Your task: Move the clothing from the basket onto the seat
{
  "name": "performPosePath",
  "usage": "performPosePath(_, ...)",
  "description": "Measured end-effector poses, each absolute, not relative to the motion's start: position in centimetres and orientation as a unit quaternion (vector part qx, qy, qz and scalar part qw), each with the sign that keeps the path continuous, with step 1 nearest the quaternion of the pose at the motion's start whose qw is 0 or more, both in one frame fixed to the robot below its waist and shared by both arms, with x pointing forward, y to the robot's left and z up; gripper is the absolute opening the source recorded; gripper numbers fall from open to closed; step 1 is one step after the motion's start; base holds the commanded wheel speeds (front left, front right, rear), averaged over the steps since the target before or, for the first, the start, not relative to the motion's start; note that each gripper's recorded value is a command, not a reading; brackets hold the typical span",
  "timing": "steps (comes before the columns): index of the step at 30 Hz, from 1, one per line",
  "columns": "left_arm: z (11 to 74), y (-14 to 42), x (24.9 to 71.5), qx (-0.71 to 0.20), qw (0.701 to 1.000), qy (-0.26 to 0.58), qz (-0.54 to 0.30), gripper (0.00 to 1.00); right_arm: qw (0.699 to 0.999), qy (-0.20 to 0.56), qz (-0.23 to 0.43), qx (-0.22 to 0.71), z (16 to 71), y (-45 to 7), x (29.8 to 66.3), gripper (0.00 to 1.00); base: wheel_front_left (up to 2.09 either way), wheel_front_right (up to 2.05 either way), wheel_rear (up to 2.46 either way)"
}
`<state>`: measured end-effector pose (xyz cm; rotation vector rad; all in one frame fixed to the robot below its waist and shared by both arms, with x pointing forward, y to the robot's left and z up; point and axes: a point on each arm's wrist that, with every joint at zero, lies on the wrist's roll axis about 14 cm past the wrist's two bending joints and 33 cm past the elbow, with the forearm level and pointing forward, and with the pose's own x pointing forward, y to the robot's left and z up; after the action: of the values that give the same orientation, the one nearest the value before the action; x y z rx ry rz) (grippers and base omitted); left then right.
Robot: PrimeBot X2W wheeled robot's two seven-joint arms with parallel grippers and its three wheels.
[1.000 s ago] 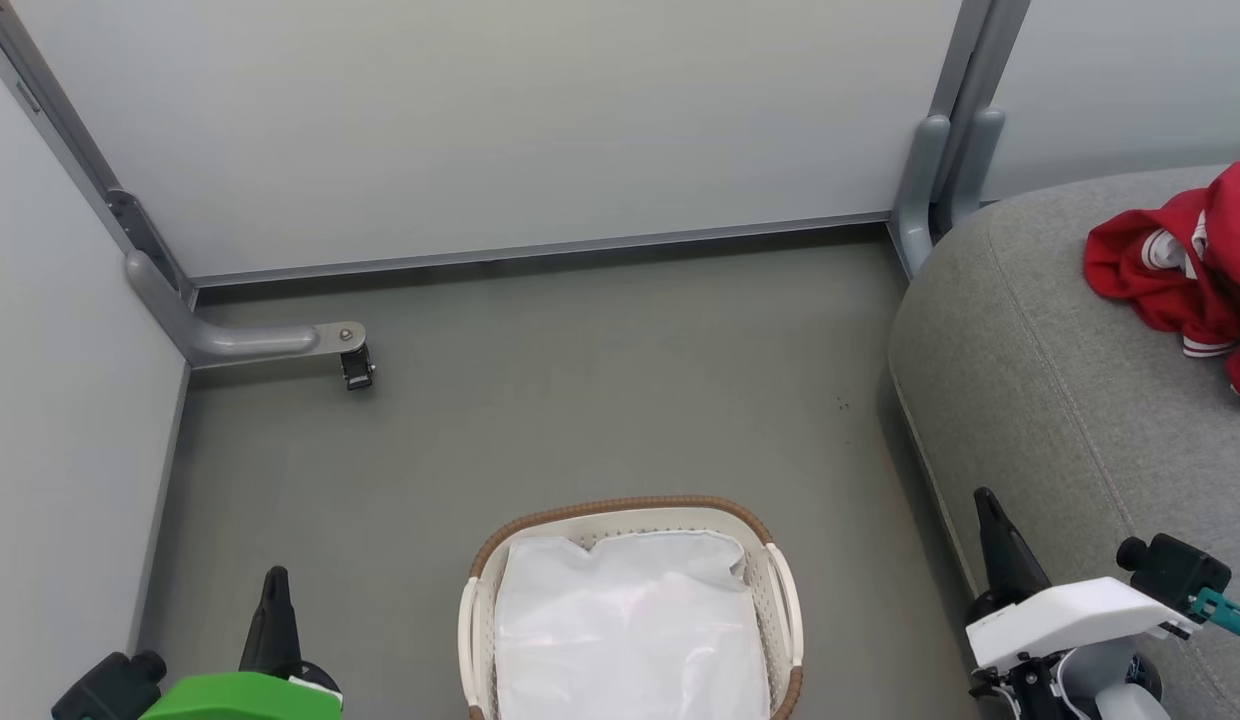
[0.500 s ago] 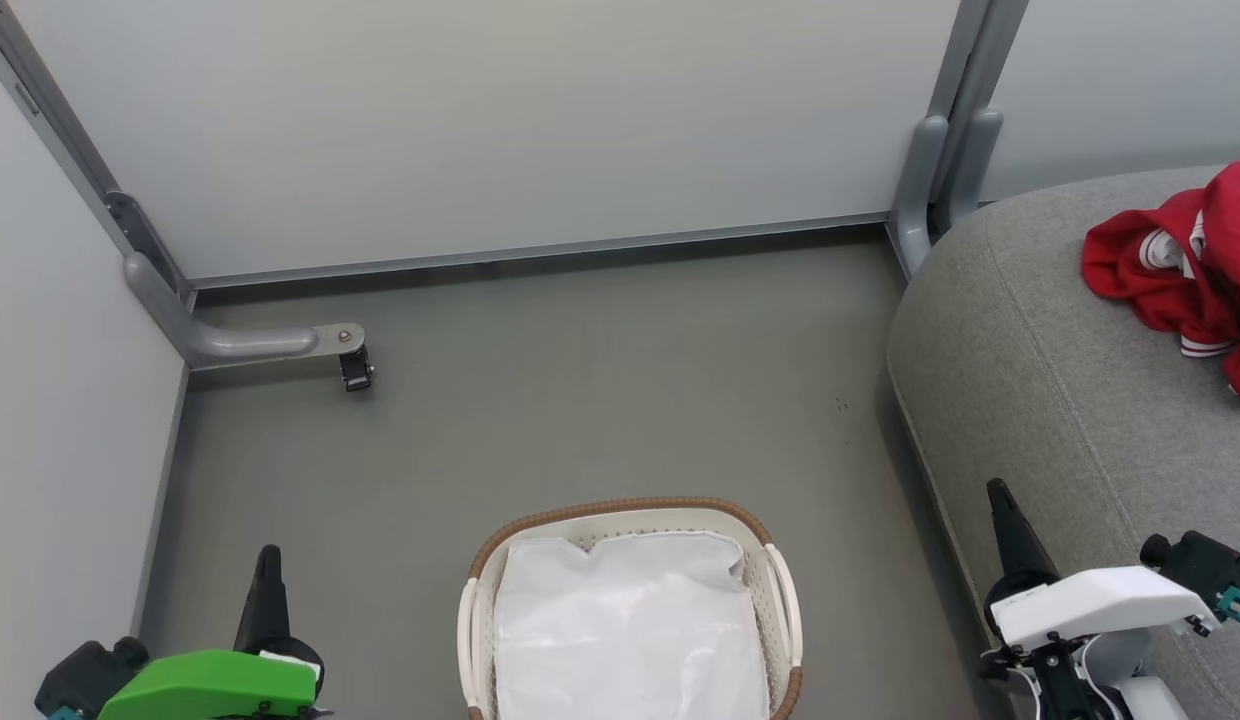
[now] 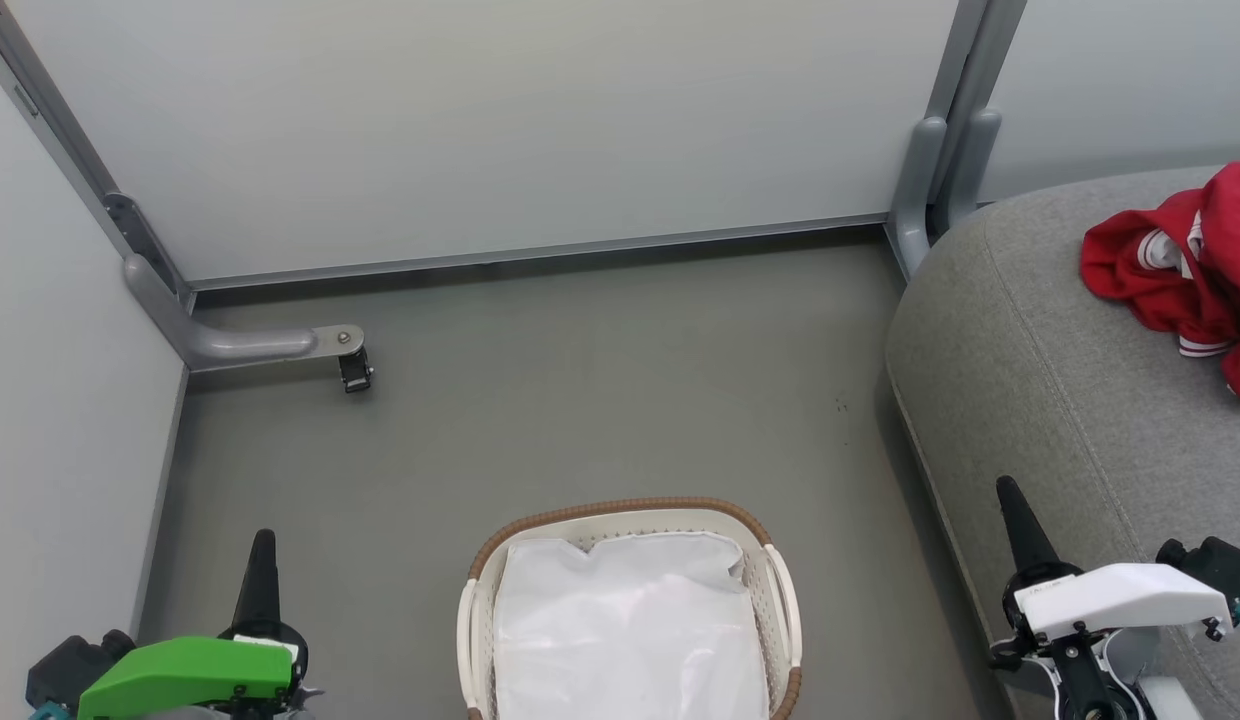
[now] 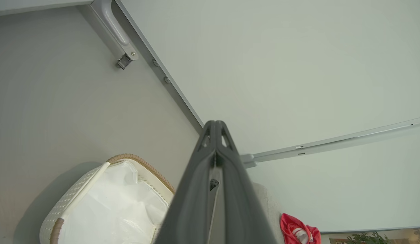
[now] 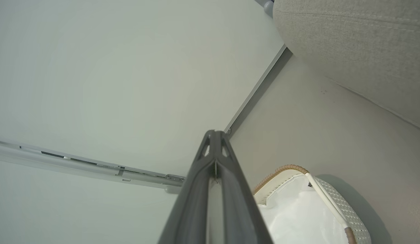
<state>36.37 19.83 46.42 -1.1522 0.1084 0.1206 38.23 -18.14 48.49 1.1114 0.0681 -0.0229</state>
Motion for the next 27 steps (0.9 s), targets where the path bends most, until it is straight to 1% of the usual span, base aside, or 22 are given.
performPosePath(10,47.1,19.8,36.9,-0.579,0.812,0.044,0.049,0.0,0.824,0.029,-0.013,0.566,48.8,-18.5,38.3,0.0,0.0,0.0,0.0)
performPosePath(11,47.3,19.8,37.0,-0.59,0.805,0.042,0.047,0.0,0.816,0.028,-0.012,0.577,48.9,-18.6,38.4,0.0,0.0,0.0,0.0)
performPosePath(17,47.9,19.8,37.4,-0.613,0.789,0.035,0.039,0.0,0.798,0.023,-0.012,0.602,49.2,-18.8,38.5,0.0,0.0,0.0,0.0)
performPosePath(27,48.4,19.9,37.7,-0.641,0.766,0.027,0.033,0.0,0.774,0.019,-0.011,0.633,49.5,-19.1,38.6,0.0,0.0,0.0,0.0)
